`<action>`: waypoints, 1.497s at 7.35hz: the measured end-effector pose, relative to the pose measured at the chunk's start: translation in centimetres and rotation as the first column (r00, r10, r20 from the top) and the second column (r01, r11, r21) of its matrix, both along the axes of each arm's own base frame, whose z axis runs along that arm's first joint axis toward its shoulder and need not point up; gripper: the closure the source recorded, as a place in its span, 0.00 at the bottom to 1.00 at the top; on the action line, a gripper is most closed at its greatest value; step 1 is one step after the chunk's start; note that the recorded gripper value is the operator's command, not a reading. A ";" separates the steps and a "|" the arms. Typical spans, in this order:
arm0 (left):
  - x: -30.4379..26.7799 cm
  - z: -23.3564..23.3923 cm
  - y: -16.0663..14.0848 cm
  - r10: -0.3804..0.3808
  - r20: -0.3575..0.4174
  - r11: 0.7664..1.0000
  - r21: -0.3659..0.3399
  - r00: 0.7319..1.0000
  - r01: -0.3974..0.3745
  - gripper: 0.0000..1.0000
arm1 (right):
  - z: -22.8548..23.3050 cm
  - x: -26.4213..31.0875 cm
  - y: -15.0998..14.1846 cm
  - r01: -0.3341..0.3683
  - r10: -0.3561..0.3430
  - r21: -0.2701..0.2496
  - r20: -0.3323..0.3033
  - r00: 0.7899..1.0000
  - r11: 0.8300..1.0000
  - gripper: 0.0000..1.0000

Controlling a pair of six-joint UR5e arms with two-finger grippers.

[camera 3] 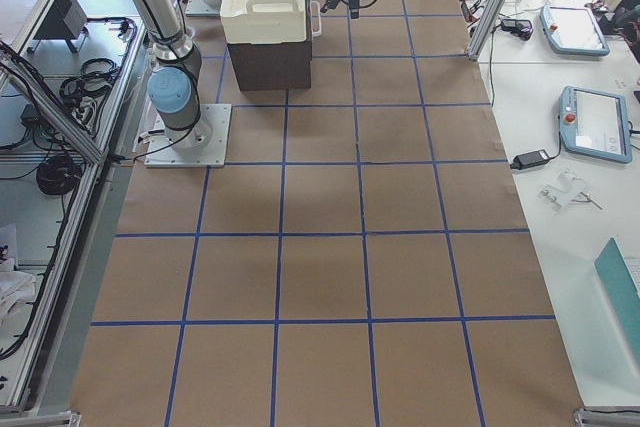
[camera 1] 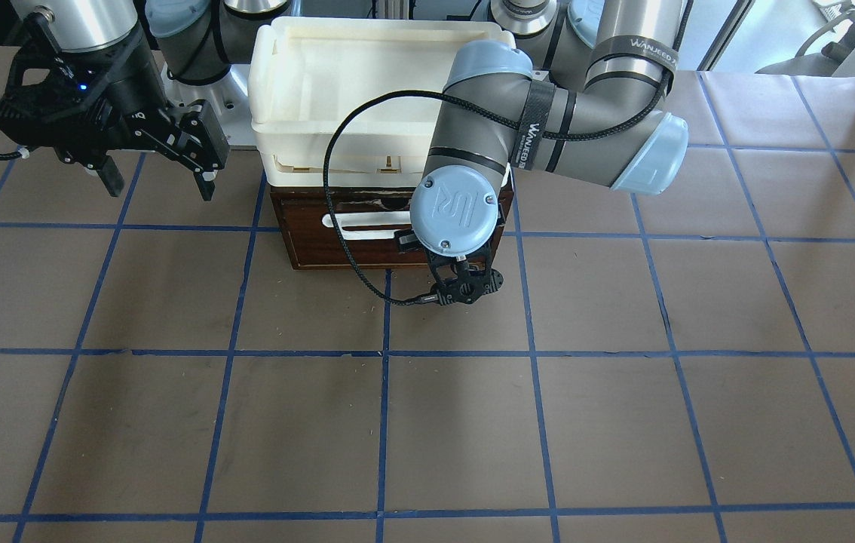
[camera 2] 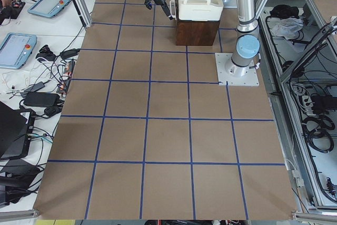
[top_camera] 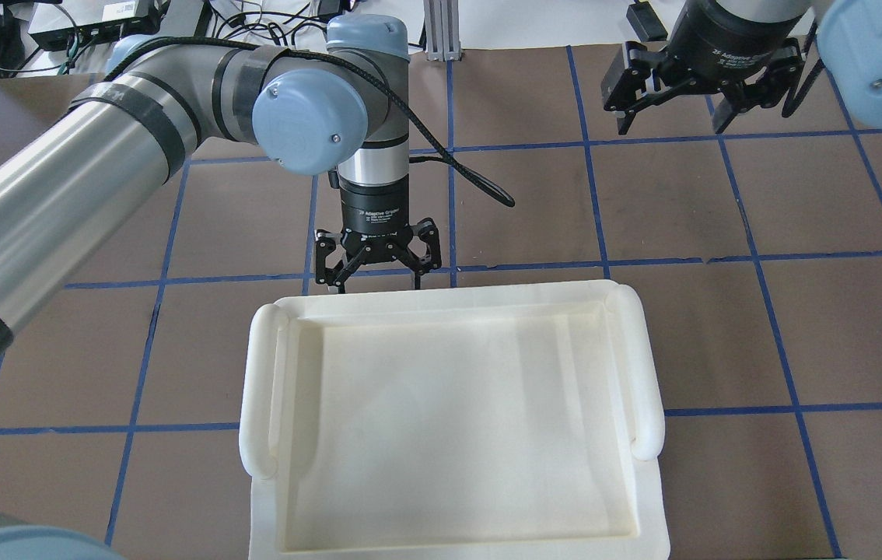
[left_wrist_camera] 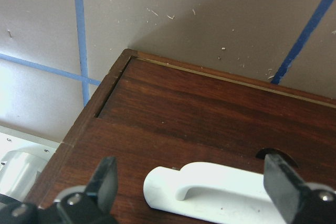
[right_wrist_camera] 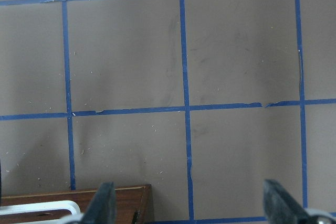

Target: Put scissors in drawer and close it

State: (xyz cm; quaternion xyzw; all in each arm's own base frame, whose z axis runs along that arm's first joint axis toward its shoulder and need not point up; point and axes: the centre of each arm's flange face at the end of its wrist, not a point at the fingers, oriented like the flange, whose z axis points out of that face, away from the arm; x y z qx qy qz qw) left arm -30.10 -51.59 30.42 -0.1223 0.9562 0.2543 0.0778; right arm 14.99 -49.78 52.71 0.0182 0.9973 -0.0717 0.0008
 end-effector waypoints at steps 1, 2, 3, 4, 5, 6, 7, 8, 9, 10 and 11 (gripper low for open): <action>0.0 0.0 0.0 -0.001 0.001 1.000 0.001 1.000 0.001 0.00 | 0.0 0.0 0.0 -0.001 0.001 0.000 0.000 1.000 1.000 0.00; 0.1 0.0 -0.2 0.001 0.000 1.000 -0.002 1.000 -0.001 0.00 | 0.0 0.0 0.0 -0.001 0.001 0.000 0.000 1.000 1.000 0.00; 0.4 0.4 -0.7 0.008 -0.006 1.000 -0.019 1.000 -0.008 0.00 | 0.0 0.0 0.0 -0.001 0.001 0.000 0.000 1.000 1.000 0.00; 1.4 1.5 -1.9 0.018 -0.008 0.998 -0.057 1.000 -0.018 0.00 | 0.0 0.0 0.0 -0.001 0.001 0.000 0.000 1.000 1.000 0.00; 3.2 3.5 -3.8 0.030 -0.017 0.994 -0.109 0.999 -0.031 0.00 | 0.0 0.0 0.0 -0.001 0.001 -0.001 0.000 1.000 1.000 0.00; 5.4 5.7 -5.8 0.012 -0.046 0.986 -0.163 0.999 -0.019 0.00 | 0.0 0.0 0.0 -0.001 0.001 -0.001 0.000 1.000 1.000 0.00; 7.9 7.7 -7.6 -0.037 -0.082 0.975 -0.222 0.996 0.018 0.00 | 0.0 0.0 0.0 -0.001 0.001 0.000 -0.001 1.000 1.000 0.00; 10.5 9.6 -8.7 -0.079 -0.106 0.959 -0.280 0.991 0.046 0.00 | 0.0 0.0 0.0 -0.002 0.002 -0.001 -0.002 1.000 1.000 0.00; 12.6 12.0 -8.8 -0.119 -0.118 0.941 -0.332 0.986 0.073 0.00 | 0.0 0.0 0.0 -0.002 0.002 -0.001 -0.002 1.000 1.000 0.00; 14.4 14.0 -8.7 -0.165 -0.120 0.920 -0.377 0.979 0.109 0.00 | 0.1 0.0 0.0 -0.002 0.002 -0.001 -0.001 1.000 1.000 0.00; 16.1 15.5 -8.6 -0.202 -0.116 0.900 -0.414 0.973 0.137 0.00 | 0.0 0.0 0.0 -0.001 0.001 -0.001 -0.001 1.000 1.000 0.00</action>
